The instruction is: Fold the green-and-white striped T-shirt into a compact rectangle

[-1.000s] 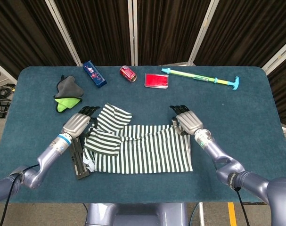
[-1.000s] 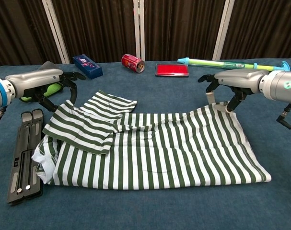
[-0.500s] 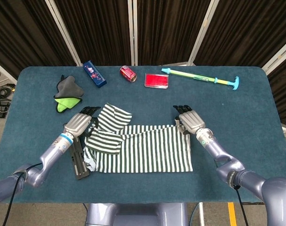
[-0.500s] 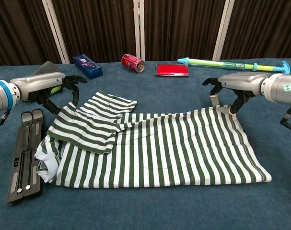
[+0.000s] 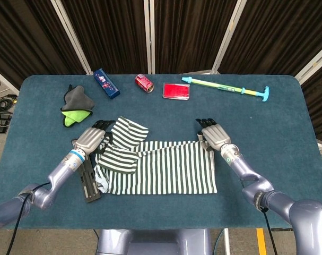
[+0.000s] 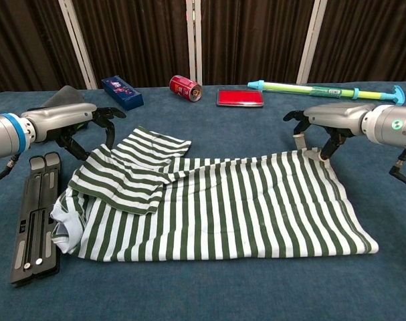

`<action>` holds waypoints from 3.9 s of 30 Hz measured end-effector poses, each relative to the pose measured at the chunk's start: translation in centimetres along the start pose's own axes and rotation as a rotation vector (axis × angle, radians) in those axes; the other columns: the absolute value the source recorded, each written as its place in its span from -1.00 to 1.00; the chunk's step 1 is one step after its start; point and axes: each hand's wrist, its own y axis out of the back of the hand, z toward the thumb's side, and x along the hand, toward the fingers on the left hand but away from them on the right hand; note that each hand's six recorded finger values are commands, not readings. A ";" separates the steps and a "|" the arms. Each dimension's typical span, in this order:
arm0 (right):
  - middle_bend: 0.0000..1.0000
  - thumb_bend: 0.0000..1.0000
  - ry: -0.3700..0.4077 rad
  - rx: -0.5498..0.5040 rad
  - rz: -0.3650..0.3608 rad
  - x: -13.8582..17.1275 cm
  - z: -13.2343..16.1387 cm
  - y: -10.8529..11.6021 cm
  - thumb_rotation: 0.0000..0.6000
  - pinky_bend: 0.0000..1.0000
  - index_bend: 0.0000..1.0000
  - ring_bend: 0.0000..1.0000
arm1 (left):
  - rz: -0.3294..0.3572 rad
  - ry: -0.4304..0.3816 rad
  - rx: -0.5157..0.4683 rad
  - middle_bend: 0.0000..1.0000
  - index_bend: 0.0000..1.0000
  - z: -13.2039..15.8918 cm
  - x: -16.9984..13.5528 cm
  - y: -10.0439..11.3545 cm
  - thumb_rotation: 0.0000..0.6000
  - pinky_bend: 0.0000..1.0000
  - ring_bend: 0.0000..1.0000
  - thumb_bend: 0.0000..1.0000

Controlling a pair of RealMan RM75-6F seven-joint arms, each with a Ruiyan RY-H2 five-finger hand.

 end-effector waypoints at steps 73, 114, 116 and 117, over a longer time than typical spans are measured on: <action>-1.00 -0.78 -0.025 -0.120 -0.331 19.3 -3.9 6.0 1.00 -1.00 -0.98 -1.00 | 0.072 0.152 -0.098 -1.00 -1.00 -5.7 -2.5 3.6 1.00 -1.00 -1.00 -0.41; -1.00 -0.96 -0.160 -0.091 -0.544 25.3 -6.7 5.9 1.00 -1.00 -0.93 -1.00 | -0.097 -0.140 -0.026 -1.00 -1.00 12.4 5.6 0.6 1.00 -1.00 -1.00 -0.38; -1.00 -0.96 -0.162 -0.093 -0.545 25.3 -6.8 6.0 1.00 -1.00 -0.93 -1.00 | -0.098 -0.141 -0.015 -1.00 -1.00 12.7 6.0 0.4 1.00 -1.00 -1.00 -0.38; -1.00 -0.96 -0.163 -0.094 -0.546 25.3 -6.8 6.0 1.00 -1.00 -0.93 -1.00 | -0.098 -0.139 -0.011 -1.00 -1.00 12.8 6.1 0.3 1.00 -1.00 -1.00 -0.38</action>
